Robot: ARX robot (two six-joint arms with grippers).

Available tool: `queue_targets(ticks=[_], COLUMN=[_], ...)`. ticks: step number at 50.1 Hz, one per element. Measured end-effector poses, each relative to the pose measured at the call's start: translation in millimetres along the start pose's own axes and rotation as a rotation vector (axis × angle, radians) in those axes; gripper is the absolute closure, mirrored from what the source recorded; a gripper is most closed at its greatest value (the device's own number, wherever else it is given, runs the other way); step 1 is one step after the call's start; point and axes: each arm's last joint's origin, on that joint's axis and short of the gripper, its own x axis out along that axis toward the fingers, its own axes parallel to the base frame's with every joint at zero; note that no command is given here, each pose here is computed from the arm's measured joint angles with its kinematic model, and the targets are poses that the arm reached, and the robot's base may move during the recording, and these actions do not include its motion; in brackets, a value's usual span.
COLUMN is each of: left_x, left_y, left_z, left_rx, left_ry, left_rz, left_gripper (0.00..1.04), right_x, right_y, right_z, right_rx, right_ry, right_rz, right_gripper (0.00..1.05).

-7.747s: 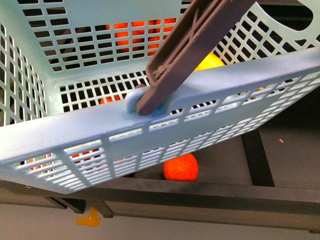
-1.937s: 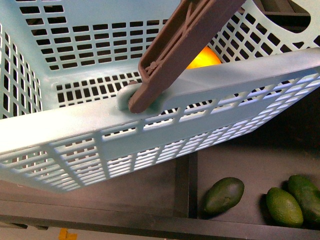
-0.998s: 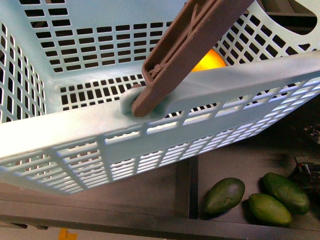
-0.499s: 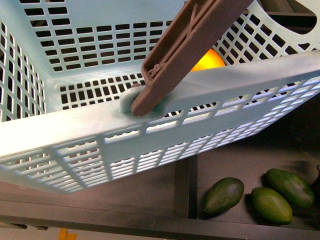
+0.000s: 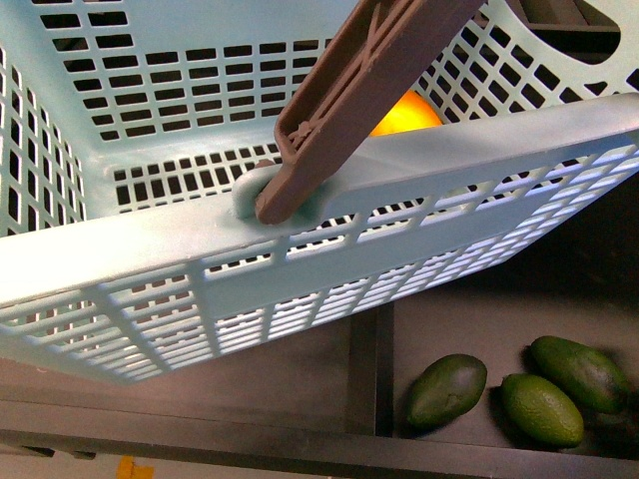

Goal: Pick mango and avocado into basket

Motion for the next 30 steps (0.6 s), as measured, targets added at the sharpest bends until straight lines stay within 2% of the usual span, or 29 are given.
queue_targets(ticks=[16,30], left_x=[0.0,0.0], left_y=[0.0,0.0], left_z=[0.0,0.0], left_rx=[0.000,0.000], left_ry=[0.001,-0.001], left_rz=[-0.001,0.000], left_gripper=[1.00,1.00], right_x=[-2.8,-2.3], right_y=[6.0,3.1], right_z=[3.5,-4.2], right_rx=[-0.098,-0.105], right_ry=[0.020,0.040], right_rz=[-0.005,-0.012], right_gripper=[0.09,0.09])
